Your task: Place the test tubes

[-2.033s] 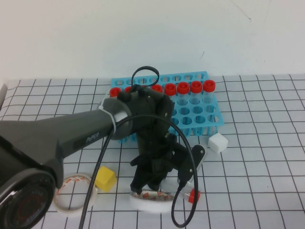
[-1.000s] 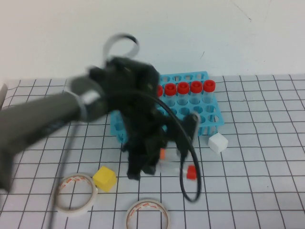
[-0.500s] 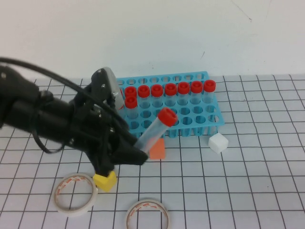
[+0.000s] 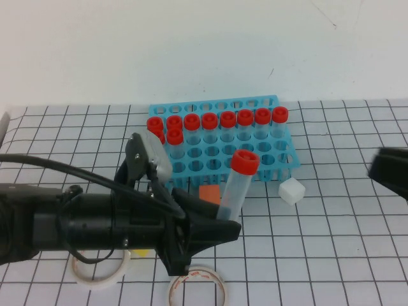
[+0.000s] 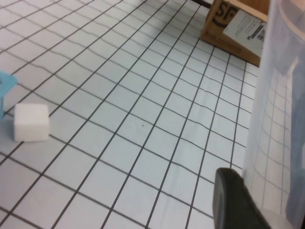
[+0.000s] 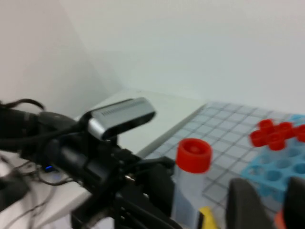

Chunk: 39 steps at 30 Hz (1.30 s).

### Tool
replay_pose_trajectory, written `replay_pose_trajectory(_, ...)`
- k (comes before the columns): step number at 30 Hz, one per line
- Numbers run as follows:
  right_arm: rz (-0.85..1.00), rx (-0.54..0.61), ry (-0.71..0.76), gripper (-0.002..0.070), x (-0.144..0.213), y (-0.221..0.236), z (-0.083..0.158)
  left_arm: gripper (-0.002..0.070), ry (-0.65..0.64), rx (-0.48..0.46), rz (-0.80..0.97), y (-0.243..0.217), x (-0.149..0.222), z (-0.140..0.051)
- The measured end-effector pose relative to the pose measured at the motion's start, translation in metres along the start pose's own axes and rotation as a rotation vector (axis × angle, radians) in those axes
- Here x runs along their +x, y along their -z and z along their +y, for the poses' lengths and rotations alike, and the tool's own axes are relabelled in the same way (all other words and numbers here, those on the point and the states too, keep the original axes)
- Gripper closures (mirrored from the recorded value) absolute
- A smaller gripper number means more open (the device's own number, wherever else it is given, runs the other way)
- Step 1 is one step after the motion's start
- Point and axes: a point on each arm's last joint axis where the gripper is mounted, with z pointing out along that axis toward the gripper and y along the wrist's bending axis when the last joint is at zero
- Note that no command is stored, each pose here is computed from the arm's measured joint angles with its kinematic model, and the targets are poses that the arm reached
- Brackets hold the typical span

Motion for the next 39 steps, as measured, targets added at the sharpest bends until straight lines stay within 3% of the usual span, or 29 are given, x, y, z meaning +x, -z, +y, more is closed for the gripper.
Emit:
replay_pose_trajectory(2,0.026,-0.075,-0.029,0.0435,-0.006,-0.013,-0.007,0.0463,-0.002,0.004,-0.005,0.000,0.000,-0.001)
replay_pose_trajectory(4,0.071,-0.161,-0.065,0.0265,-0.011,-0.035,-0.016,0.0463,-0.011,0.010,-0.007,-0.001,-0.002,-0.002)
replay_pose_trajectory(6,0.105,-0.216,-0.063,0.0205,-0.012,-0.054,-0.018,0.0463,-0.026,0.009,-0.017,-0.001,-0.007,-0.001)
replay_pose_trajectory(10,0.162,-0.282,-0.045,0.0170,-0.012,-0.090,-0.013,0.0463,-0.065,0.006,-0.045,-0.001,-0.022,0.000)
replay_pose_trajectory(17,0.187,-0.308,-0.011,0.0162,-0.019,-0.129,-0.013,0.0463,-0.079,0.007,-0.069,-0.001,-0.033,0.001)
replay_pose_trajectory(26,0.177,-0.334,0.014,0.0163,-0.026,-0.141,-0.008,0.0463,-0.075,0.005,-0.069,-0.001,-0.033,0.001)
replay_pose_trajectory(30,0.192,-0.323,0.008,0.0254,-0.022,-0.146,-0.008,0.0463,-0.072,0.015,-0.069,-0.001,-0.033,0.000)
replay_pose_trajectory(33,0.193,-0.315,0.008,0.0395,-0.022,-0.147,-0.007,0.0463,-0.074,0.036,-0.072,-0.001,-0.034,-0.002)
replay_pose_trajectory(39,0.191,-0.312,0.011,0.0403,-0.023,-0.147,-0.007,0.0463,-0.067,0.052,-0.074,-0.001,-0.034,-0.003)
